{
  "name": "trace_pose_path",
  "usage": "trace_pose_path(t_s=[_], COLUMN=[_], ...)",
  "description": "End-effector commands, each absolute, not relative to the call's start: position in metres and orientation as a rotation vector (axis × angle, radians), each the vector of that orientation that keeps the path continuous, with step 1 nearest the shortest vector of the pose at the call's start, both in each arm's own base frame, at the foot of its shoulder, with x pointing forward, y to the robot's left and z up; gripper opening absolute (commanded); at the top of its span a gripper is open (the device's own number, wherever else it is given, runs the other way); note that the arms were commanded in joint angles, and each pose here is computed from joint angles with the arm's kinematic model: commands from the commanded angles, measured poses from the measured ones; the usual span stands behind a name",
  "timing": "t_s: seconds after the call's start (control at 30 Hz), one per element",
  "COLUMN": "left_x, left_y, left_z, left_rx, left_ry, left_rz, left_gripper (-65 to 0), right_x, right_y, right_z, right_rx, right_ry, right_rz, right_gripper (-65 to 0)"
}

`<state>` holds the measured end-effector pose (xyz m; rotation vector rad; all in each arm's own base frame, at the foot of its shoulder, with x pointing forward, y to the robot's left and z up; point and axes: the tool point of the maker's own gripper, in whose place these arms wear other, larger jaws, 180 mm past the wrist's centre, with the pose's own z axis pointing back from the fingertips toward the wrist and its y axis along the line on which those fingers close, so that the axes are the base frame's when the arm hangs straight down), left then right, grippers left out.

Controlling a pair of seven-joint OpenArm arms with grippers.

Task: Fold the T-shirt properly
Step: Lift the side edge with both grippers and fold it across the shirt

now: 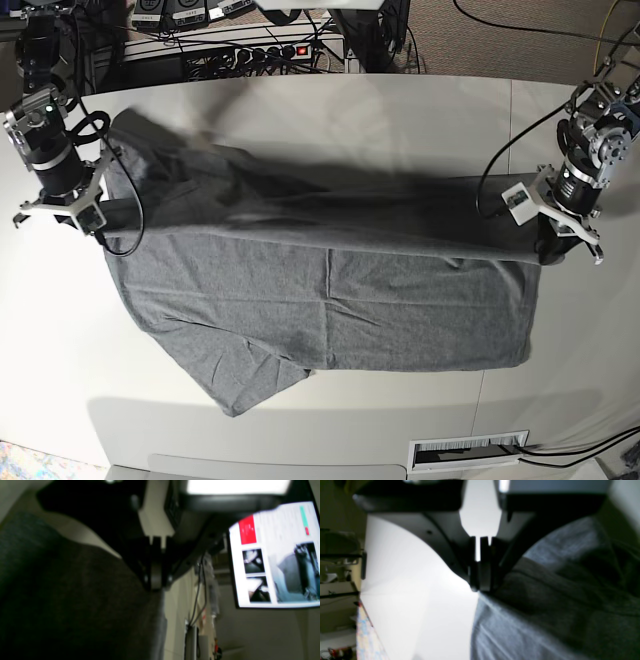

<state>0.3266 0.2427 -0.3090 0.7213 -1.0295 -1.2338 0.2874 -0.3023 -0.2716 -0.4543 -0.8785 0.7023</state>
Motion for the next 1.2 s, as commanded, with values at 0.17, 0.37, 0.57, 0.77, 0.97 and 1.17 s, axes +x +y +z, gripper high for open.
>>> trace_pose_path(t_s=[0.17, 0.37, 0.57, 0.77, 0.97, 1.17], left_x=[0.337, 0.337, 0.336, 0.331, 0.321, 0.297], left_y=[0.254, 0.25, 0.247, 0.248, 0.24, 0.215], left_z=[-0.303, -0.306, -0.308, -0.316, -0.334, -0.361], left_rx=[0.757, 0.746, 0.737, 0.694, 0.567, 0.306], left_ry=[-1.045, -1.052, -1.05, -1.03, -0.962, -0.863], left_rz=[-1.207, -1.194, -1.181, -1.147, -1.158, -1.173], left_gripper=[-65.0, -62.1, -43.0, -43.1, -45.2, -48.0], right_x=[0.315, 0.333, 0.333, 0.333, 0.325, 0.327], right_y=[-0.314, -0.323, -0.324, -0.324, -0.316, -0.321], right_z=[-0.261, -0.262, -0.263, -0.264, -0.272, -0.27], right_rx=[-0.49, -0.48, -0.48, -0.478, -0.377, -0.415], right_ry=[-0.932, -0.957, -0.953, -0.952, -0.907, -0.905], right_rz=[0.684, 0.618, 0.612, 0.61, 0.547, 0.548], right_gripper=[-65.0, -65.0, -46.4, -43.3, -43.3, -38.8])
